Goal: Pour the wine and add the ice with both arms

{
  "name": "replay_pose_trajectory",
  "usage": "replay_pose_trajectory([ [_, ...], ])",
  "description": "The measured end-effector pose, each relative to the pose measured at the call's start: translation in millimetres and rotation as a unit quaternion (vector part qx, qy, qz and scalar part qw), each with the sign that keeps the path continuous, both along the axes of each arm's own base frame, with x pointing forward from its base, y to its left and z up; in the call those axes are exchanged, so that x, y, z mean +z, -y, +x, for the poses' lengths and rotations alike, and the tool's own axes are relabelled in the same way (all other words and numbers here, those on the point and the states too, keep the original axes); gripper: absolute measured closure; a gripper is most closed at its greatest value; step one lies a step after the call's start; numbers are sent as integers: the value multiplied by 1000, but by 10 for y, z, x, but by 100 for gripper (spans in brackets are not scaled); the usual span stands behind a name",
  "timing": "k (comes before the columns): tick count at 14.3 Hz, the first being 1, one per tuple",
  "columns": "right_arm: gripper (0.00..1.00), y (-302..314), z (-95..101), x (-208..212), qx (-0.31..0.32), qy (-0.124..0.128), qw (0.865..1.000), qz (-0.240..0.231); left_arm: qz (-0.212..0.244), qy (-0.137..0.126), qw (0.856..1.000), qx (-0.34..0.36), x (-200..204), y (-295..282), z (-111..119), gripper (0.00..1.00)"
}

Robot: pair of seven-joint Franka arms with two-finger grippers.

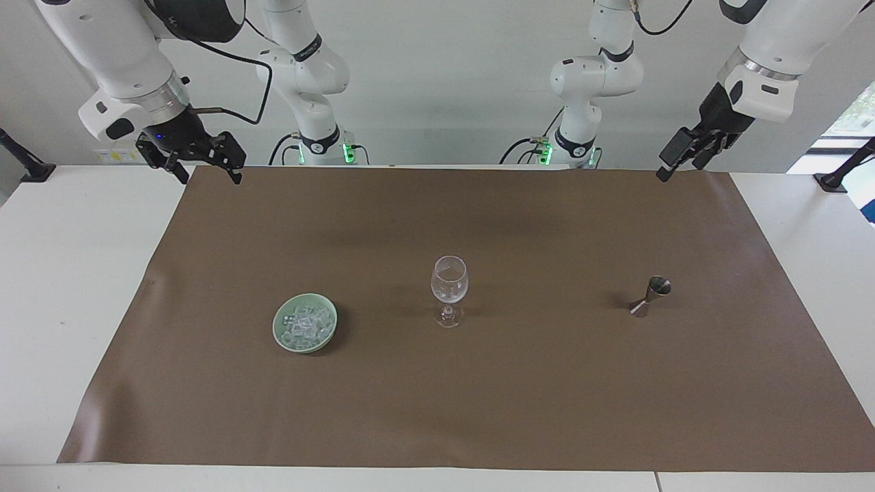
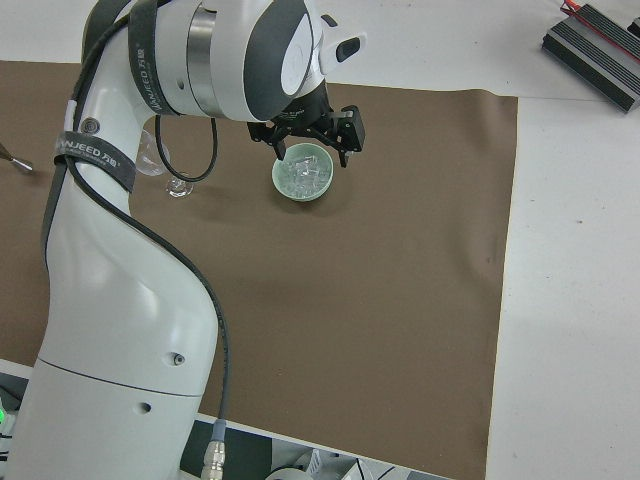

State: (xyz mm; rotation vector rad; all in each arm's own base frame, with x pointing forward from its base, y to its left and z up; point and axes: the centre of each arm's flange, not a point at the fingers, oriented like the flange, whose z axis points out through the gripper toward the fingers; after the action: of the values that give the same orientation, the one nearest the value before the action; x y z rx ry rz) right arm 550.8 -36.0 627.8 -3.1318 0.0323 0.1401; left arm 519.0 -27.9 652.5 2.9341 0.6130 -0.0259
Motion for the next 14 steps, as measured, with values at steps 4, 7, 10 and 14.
replay_pose_trajectory([
  [4,0,0,0,0,0,0,1000,0,-6,-31,999,31,-222,-219,-14,0],
  [7,0,0,0,0,0,0,1000,0,-27,-56,995,82,-415,-365,-8,0],
  [10,0,0,0,0,0,0,1000,0,-79,-87,982,149,-675,-698,86,0],
  [14,0,0,0,0,0,0,1000,0,-159,-137,952,224,-1233,-1178,253,0],
])
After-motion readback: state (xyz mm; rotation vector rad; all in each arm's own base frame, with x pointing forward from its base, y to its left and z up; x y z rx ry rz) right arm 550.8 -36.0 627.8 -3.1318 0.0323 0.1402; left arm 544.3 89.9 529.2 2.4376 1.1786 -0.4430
